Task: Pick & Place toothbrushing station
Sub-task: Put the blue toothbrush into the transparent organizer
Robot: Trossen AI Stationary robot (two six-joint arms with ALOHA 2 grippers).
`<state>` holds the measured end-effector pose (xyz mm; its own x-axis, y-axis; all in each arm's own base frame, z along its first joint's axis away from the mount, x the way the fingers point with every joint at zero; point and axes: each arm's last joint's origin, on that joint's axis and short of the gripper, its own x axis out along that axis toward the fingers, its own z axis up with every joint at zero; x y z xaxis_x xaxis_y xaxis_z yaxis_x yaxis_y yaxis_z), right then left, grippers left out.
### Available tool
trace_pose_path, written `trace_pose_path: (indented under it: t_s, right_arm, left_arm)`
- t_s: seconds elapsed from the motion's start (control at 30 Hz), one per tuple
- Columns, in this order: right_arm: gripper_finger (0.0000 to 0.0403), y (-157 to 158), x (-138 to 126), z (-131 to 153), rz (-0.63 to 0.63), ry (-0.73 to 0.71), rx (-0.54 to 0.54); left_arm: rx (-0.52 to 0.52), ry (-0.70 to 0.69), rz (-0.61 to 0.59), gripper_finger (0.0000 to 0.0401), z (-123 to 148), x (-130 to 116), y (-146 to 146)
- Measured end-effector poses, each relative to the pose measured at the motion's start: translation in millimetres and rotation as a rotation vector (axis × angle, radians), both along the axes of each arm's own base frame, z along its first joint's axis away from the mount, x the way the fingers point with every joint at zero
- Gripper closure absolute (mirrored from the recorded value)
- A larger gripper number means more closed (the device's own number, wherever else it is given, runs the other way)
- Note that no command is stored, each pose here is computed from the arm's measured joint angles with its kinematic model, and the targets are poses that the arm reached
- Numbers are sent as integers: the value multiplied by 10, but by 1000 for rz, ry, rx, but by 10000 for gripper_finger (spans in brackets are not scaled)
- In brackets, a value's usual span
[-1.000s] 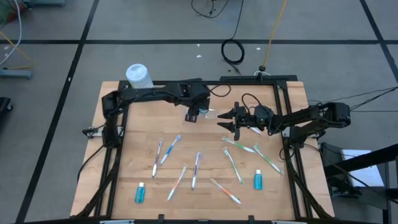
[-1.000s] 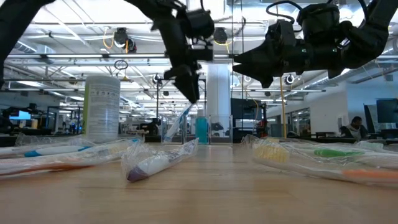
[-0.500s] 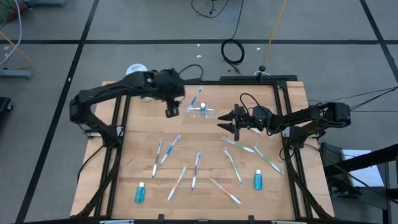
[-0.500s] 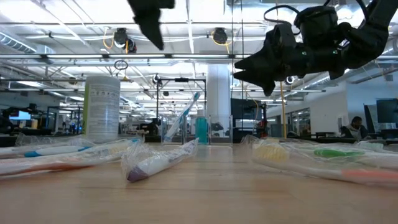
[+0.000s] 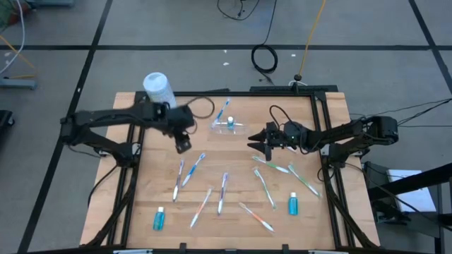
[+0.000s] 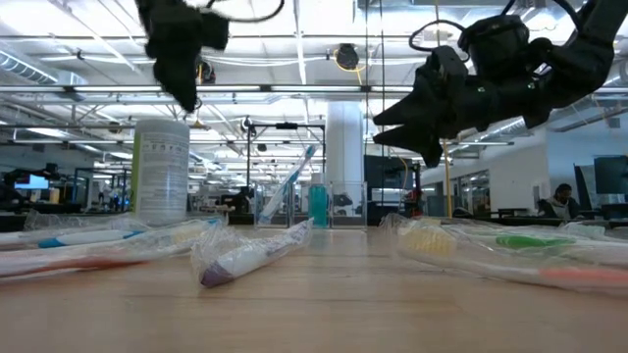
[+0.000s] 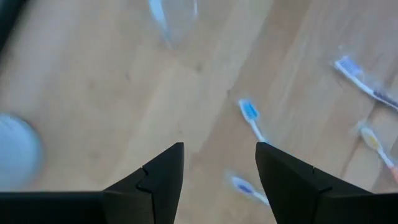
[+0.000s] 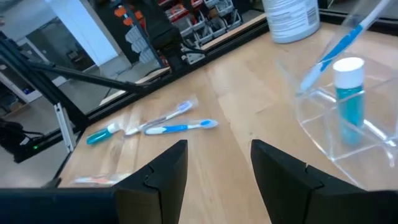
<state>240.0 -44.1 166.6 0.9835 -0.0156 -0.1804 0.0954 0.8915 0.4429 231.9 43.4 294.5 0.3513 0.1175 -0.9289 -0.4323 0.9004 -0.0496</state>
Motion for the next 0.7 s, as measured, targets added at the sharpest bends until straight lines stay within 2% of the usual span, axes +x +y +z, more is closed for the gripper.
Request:
trace_pose_path:
  t_s: [0.27,0.37,0.57,0.7]
  right_arm:
    - [234,49,9,0,25,0,-28]
    - [234,49,9,0,25,0,-29]
    - [234,47,9,1,19,0,-38]
    - [234,39,9,4,-5,-1,-43]
  left_arm:
    - [-75,-86,138,194,-767,104,-273]
    - [-85,-138,234,194,-970,120,-321]
    - [-29,-209,279,194,-1195,172,-414]
    - [-34,-235,279,194,-1279,259,-470]
